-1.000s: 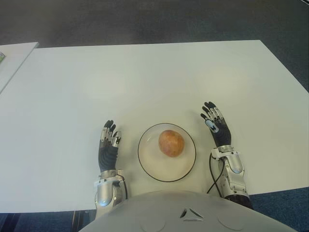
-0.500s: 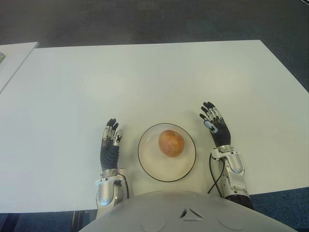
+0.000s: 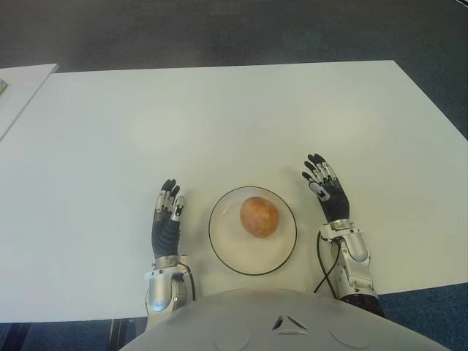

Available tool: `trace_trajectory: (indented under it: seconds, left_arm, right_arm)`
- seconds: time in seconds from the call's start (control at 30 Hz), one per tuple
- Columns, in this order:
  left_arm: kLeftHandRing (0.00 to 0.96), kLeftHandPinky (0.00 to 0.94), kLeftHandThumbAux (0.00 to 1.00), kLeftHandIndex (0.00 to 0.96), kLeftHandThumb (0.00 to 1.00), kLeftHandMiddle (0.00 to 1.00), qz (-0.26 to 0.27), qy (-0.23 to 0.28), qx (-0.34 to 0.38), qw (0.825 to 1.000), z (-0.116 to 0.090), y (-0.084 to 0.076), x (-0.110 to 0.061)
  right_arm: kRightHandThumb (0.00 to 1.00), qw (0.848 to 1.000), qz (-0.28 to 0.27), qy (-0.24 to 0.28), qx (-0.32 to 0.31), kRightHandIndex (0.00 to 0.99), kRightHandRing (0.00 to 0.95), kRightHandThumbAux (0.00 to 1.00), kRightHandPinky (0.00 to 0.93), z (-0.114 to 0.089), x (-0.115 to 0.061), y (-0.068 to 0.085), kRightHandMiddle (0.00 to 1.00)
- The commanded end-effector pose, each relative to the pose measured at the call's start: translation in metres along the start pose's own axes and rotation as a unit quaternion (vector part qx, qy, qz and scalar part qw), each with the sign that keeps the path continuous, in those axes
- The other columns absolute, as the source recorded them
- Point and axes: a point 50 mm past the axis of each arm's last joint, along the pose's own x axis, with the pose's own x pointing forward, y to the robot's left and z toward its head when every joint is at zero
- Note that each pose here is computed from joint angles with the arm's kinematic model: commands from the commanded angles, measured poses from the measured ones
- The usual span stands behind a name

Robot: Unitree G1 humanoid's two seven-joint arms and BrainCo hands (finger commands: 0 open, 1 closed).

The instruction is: Put the apples into the plate.

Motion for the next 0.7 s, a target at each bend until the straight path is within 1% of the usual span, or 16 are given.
trace_trajectory:
  seconds: [0.03,0.2,0.3,0.4,0.7]
  left_arm:
    - [0.0,0.0,0.484,0.076,0.217,0.0,0.003,0.01,-0.012,1.0,-0.0044,-0.0049,-0.0014]
    - [0.0,0.0,0.491,0.076,0.209,0.0,0.0,0.007,-0.008,1.0,-0.0041,-0.0056,-0.0009]
    - [0.0,0.0,0.493,0.071,0.202,0.0,-0.001,0.015,-0.003,1.0,-0.0054,-0.0057,-0.0011]
    - [0.0,0.0,0.499,0.06,0.195,0.0,-0.002,0.023,0.0,1.0,-0.0072,-0.0052,-0.0014]
    - [0.0,0.0,0.501,0.014,0.171,0.0,-0.023,0.023,0.025,0.999,-0.0086,-0.0057,-0.0007]
  right_arm:
    - [0.2,0.999,-0.01,0.04,0.011,0.066,0.058,0.572,0.088,-0.0123,-0.0059,-0.0026,0.088]
    - [0.203,0.999,-0.011,0.04,0.011,0.067,0.063,0.576,0.099,-0.0118,-0.0052,-0.003,0.093]
    - [0.207,0.999,-0.013,0.039,0.012,0.067,0.066,0.581,0.102,-0.0116,-0.0046,-0.003,0.096]
    - [0.213,0.999,-0.013,0.039,0.012,0.067,0.068,0.584,0.101,-0.0116,-0.0041,-0.003,0.098]
    - [0.21,0.999,-0.011,0.041,0.014,0.056,0.054,0.59,0.08,-0.0116,-0.0031,-0.0026,0.084]
